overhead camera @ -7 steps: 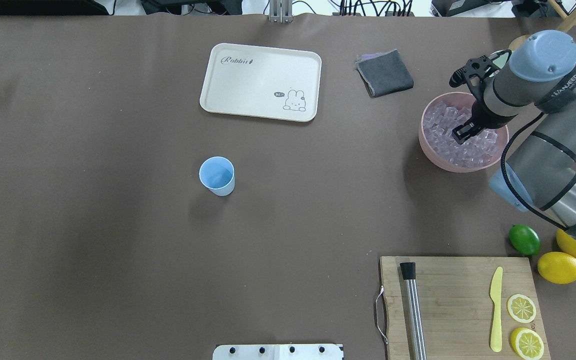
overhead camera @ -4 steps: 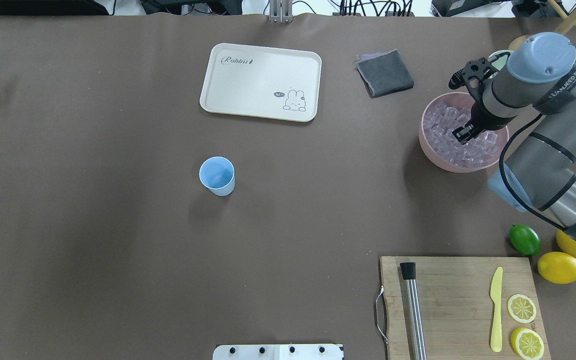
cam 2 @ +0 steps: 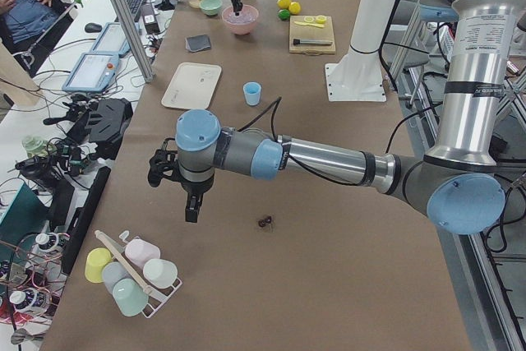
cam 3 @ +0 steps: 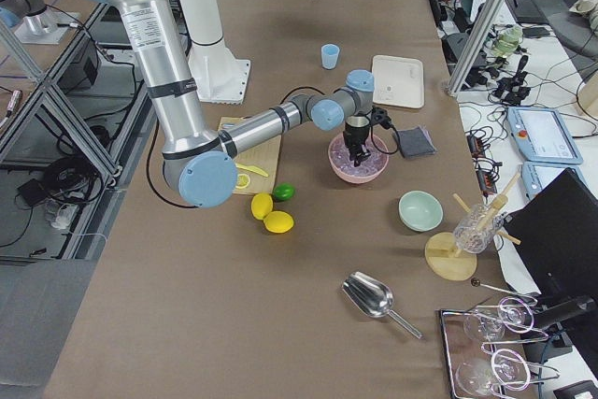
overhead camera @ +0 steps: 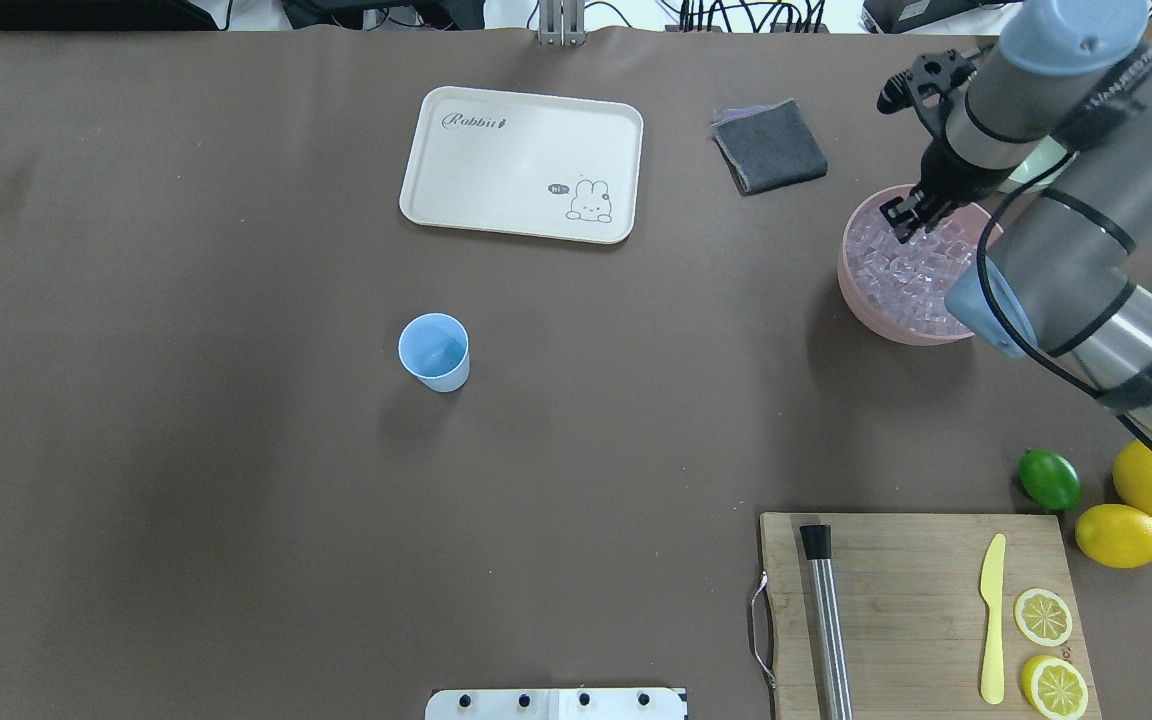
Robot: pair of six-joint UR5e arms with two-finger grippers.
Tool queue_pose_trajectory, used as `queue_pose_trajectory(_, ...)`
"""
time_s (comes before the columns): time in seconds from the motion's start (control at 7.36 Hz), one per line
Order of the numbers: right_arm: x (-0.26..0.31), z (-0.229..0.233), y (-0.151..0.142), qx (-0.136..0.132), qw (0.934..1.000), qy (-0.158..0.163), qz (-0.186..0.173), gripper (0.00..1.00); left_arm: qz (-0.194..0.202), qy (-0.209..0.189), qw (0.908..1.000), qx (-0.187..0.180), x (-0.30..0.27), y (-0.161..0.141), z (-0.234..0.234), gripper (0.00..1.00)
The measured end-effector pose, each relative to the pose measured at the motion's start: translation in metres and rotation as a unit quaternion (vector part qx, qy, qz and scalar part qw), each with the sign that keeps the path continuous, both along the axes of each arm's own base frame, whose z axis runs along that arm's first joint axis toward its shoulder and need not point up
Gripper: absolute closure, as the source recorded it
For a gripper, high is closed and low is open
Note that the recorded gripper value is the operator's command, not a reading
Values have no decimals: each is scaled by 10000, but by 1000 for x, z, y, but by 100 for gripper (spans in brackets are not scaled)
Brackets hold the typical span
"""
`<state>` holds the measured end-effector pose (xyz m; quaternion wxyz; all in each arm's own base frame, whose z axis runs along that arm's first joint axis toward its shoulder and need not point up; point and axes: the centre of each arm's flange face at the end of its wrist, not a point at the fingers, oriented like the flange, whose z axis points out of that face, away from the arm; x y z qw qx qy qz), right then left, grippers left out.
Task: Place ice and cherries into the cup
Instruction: 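Carry the ice cube with the right gripper over the light-blue cup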
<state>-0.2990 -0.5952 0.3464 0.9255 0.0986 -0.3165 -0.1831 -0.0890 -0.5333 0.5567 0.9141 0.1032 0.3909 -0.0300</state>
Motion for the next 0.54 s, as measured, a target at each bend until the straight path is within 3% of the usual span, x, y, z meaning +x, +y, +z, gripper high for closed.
queue_pose_trajectory(0.27, -14, -84, -7, -248, 9991, -142, 307, 79, -4, 2, 10000, 9, 0, -1, -1, 2)
queue_pose_trajectory(0.54, -77, -160, 21, -607, 9945, -473, 705, 79, -10, 3, 10000, 25, 0, -1, -3, 2)
